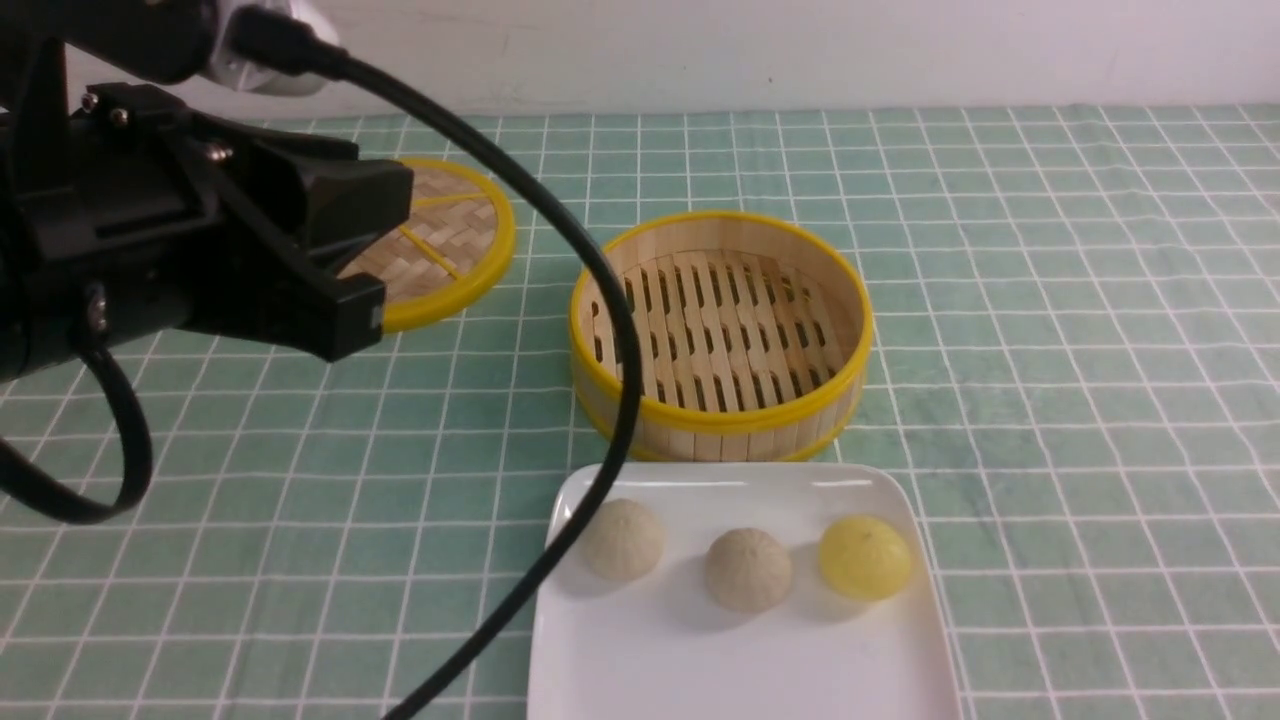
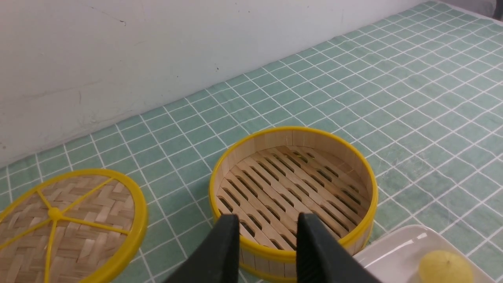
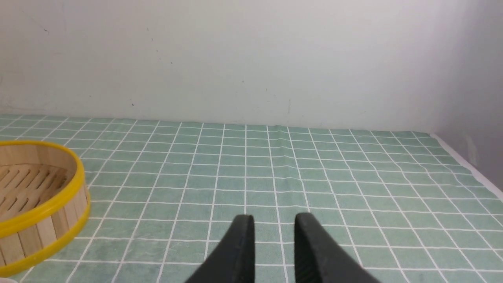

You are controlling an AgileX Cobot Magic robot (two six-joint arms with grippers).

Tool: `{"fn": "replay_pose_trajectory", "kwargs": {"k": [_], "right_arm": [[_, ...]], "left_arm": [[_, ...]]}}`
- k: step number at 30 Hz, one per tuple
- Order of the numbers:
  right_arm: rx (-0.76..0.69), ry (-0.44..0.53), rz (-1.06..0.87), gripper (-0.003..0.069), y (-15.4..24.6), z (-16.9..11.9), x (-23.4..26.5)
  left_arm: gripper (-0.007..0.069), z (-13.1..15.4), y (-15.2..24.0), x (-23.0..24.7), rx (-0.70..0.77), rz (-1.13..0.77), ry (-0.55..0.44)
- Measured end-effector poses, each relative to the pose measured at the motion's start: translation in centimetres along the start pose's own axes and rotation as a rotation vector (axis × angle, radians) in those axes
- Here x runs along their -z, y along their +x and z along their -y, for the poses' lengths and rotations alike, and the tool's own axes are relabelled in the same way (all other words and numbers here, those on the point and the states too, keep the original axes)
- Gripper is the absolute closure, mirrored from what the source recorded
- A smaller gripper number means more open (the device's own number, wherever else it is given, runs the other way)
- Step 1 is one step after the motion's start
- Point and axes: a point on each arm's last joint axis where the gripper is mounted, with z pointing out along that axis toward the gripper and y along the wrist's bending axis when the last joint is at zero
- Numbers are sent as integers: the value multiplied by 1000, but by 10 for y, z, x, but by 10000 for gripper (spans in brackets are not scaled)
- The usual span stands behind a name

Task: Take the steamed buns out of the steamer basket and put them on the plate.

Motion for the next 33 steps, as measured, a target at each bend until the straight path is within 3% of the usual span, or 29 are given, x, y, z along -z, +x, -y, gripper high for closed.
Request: {"fn": "replay_pose_trajectory", "kwargs": {"k": [9,13,19,25,33], "right_arm": [[0,1,-1,469,0,0,0],[0,1,-1,463,0,0,0],[0,3,-3,452,0,0,0],[0,3,-3,443,0,0,0],[0,3,-3,433,0,0,0]], "left_arm": [[386,-1,3,-1,-46,-13,-15],[386,-8,33,-5,17,-105,-55],[386,-24,117,20,226,-217,-232],[386,-20,171,58,215,-35,-444],[386,-8,224,77,138,11,-560]]}}
